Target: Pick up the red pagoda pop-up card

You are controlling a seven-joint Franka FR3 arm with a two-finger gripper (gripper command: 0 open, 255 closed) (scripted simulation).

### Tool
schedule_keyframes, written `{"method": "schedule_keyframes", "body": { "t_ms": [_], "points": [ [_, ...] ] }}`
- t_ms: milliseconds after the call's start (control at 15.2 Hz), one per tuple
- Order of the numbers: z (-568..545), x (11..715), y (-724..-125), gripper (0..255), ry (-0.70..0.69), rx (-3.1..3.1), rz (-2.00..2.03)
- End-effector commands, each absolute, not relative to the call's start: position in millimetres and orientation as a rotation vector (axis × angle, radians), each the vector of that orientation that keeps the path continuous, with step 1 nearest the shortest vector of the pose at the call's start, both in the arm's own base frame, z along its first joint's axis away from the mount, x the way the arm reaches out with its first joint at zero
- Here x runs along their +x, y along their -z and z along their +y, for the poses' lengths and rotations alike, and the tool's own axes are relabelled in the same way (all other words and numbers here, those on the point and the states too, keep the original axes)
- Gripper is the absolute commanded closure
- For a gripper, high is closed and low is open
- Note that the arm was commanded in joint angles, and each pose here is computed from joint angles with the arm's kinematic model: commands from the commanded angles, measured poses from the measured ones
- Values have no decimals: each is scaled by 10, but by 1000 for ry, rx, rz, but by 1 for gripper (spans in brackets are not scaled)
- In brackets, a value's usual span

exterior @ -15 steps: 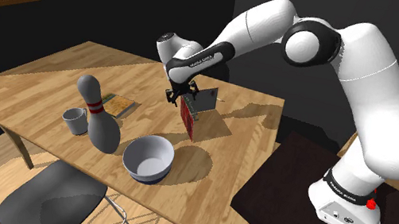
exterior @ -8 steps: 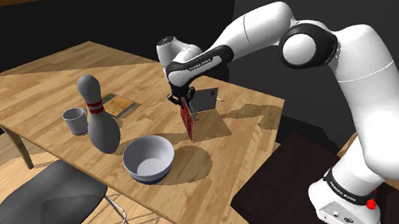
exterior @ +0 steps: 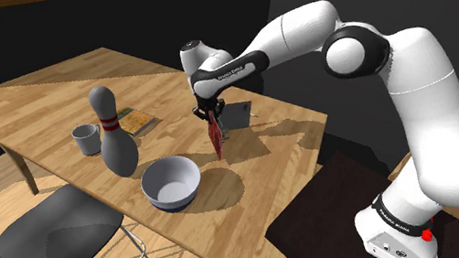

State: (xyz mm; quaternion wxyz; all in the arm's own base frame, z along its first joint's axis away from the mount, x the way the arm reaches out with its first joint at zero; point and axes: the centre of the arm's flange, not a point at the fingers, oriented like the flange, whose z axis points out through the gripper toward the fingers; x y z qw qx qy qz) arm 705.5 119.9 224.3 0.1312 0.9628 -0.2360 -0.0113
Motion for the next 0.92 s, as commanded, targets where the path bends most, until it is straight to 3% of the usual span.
{"method": "schedule_keyframes", "body": {
  "t_ms": [0, 858],
  "points": [
    [1192, 7054, -2343, 255, 32, 2795, -686],
    [1192, 7054, -2984, 255, 32, 2795, -686]
  ]
}}
